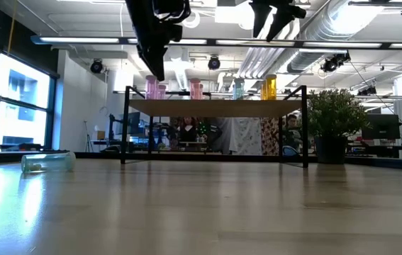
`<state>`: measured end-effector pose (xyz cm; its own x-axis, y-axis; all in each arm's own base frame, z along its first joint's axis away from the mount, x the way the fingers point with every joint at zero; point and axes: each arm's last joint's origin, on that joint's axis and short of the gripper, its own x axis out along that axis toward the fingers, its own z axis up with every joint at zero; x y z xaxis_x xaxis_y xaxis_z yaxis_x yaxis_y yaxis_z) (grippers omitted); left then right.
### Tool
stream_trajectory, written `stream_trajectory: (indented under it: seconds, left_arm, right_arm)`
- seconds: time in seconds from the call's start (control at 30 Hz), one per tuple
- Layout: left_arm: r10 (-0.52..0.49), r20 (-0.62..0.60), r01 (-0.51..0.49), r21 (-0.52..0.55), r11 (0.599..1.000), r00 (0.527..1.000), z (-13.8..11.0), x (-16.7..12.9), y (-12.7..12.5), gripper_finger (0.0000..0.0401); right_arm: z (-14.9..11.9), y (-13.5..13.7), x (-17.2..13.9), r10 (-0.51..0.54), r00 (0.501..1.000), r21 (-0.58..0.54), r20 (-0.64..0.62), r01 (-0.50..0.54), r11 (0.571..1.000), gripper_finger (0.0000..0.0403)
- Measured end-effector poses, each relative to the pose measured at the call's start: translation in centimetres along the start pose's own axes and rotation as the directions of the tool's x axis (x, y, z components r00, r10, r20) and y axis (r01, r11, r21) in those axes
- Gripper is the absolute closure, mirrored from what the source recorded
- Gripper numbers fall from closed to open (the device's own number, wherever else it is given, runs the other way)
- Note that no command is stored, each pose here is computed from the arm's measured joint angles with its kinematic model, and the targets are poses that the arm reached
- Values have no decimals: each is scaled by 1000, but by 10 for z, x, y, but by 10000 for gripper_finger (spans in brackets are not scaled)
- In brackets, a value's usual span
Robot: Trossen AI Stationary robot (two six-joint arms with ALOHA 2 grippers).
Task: Pick and place medicine bottles onto shelf by color
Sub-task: Adjust the pink pill bottles on the shelf
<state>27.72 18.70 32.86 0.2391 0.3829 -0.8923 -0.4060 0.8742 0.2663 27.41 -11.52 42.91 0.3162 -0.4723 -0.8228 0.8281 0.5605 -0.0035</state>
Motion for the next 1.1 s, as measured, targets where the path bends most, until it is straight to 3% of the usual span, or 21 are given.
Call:
stream_trajectory:
  seconds: [0.53,0.9,1.1]
  left_arm:
    - [15,94,-16,9,1000,995,12,-28,7,213]
    - [29,-55,-31,-40,999,998,-8,-51,36,213]
    - [-41,-102,31,-91,995,994,-19,-49,50,213]
  right_arm:
    - [0,0,0,-3,1000,0,2,3,1000,190]
    - [0,0,0,-2,1000,18,1,2,1000,190]
    - [0,0,0,-2,1000,22,1,2,1000,190]
